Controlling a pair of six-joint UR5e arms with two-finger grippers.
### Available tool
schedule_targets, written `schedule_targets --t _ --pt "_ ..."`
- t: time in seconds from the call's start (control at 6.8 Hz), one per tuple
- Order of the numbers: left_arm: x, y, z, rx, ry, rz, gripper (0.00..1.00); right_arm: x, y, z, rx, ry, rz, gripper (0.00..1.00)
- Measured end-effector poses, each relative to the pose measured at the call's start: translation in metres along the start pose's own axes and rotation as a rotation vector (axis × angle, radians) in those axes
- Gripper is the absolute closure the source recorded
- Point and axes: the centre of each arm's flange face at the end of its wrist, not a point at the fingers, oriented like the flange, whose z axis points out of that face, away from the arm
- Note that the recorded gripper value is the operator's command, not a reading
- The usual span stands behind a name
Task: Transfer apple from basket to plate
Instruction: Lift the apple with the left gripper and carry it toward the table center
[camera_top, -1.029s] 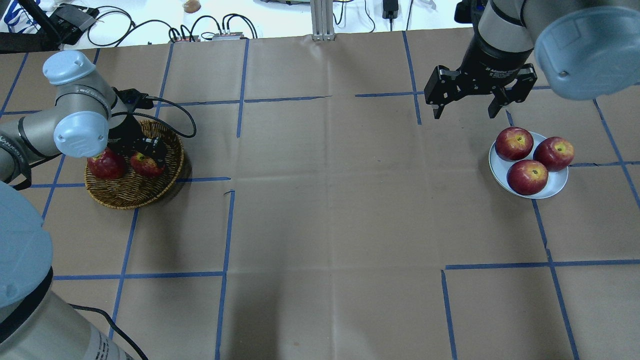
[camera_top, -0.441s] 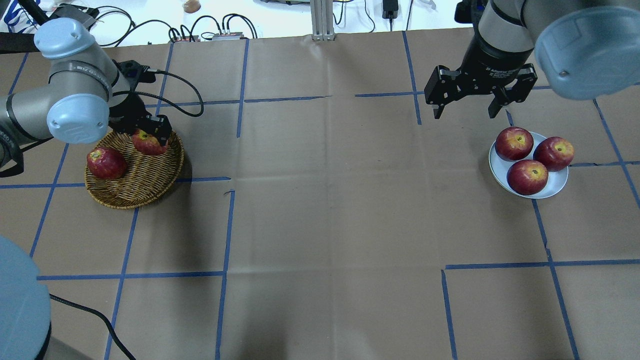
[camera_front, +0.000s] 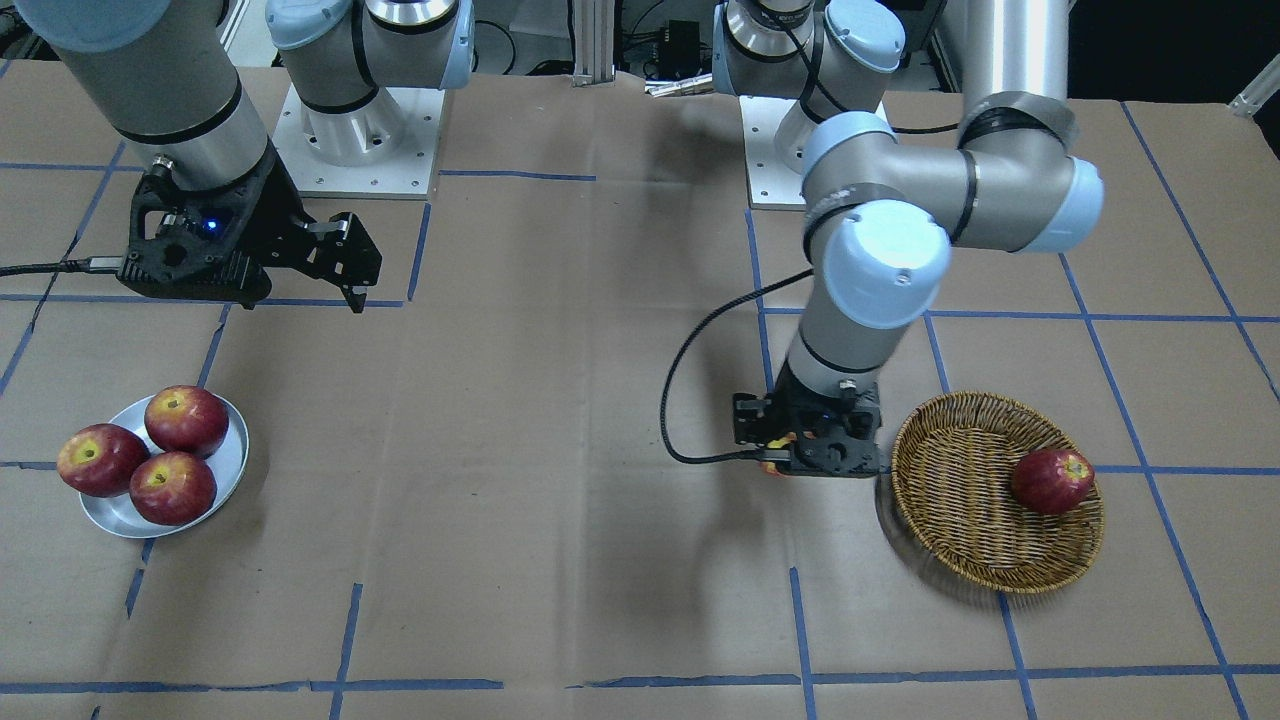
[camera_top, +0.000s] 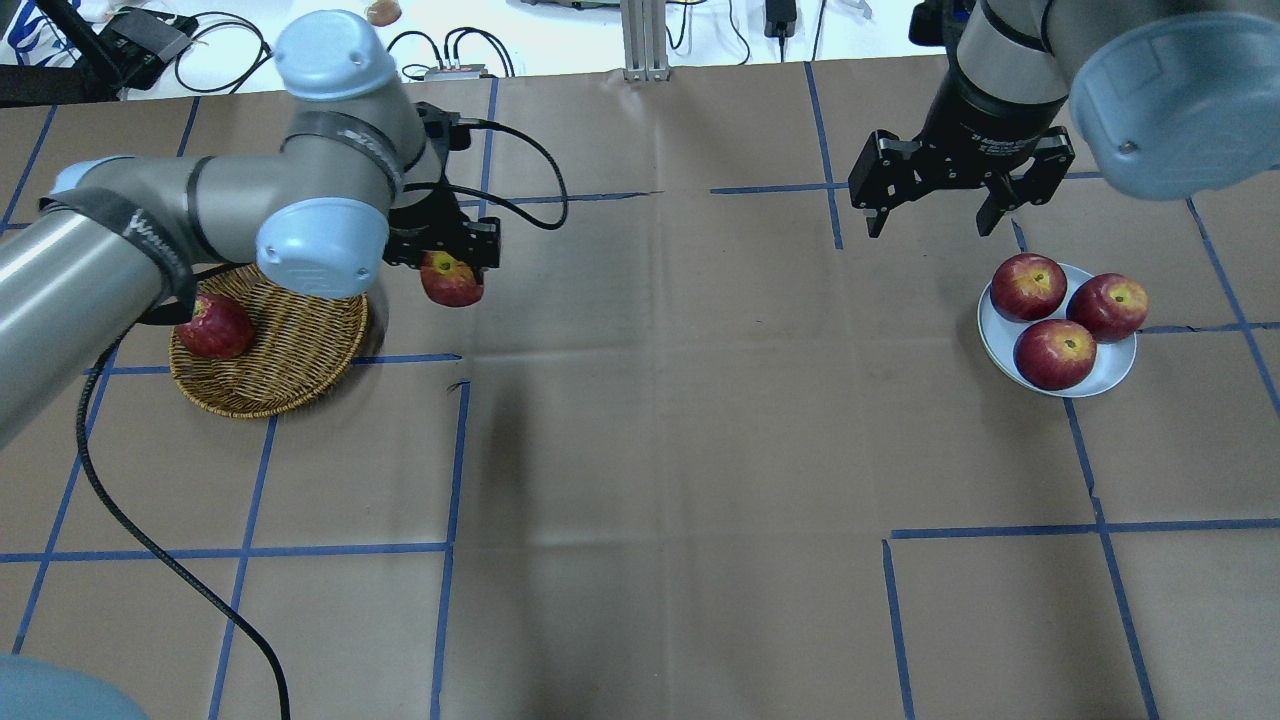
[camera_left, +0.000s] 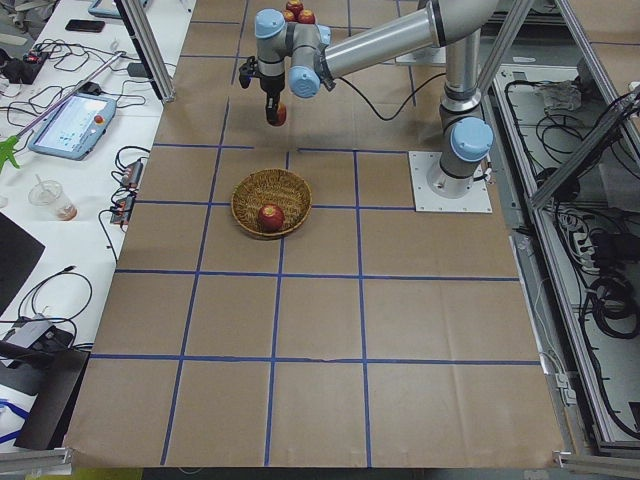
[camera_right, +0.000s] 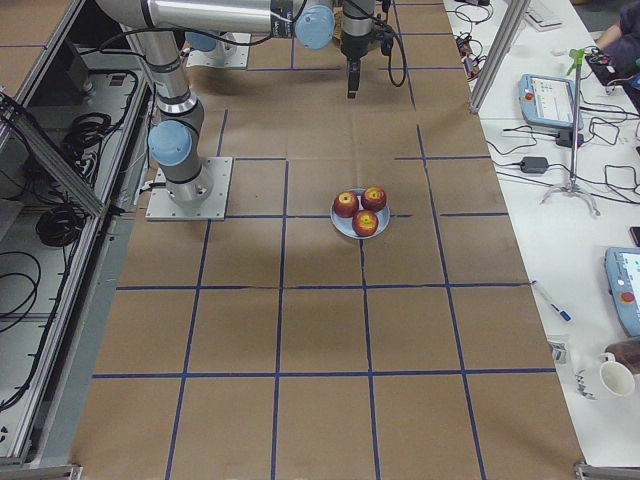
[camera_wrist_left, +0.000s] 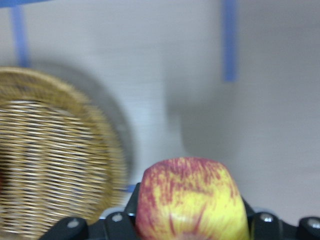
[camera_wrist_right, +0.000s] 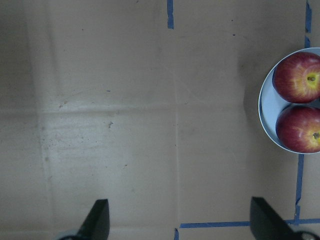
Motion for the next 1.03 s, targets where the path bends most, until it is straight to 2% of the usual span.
schedule_targets --t 0.44,0.59,0.88,1.03 --pt "0.128 0.03 0.051 0.0 0.008 -0.038 0.49 0.0 0.0 0.0 0.001 0.0 0.0 0.0" --pt "0.149 0.032 0.071 0.012 0.015 -0.051 0.49 0.0 0.0 0.0 0.001 -0.001 0.0 0.0" --pt "0.163 0.031 0.096 0.014 0.019 -0.058 0.42 0.0 0.0 -0.001 0.002 -0.001 0.001 0.0" --pt "0.165 0.03 0.098 0.018 0.021 -0.058 0.05 0.0 0.0 -0.001 0.003 -0.001 0.001 0.0"
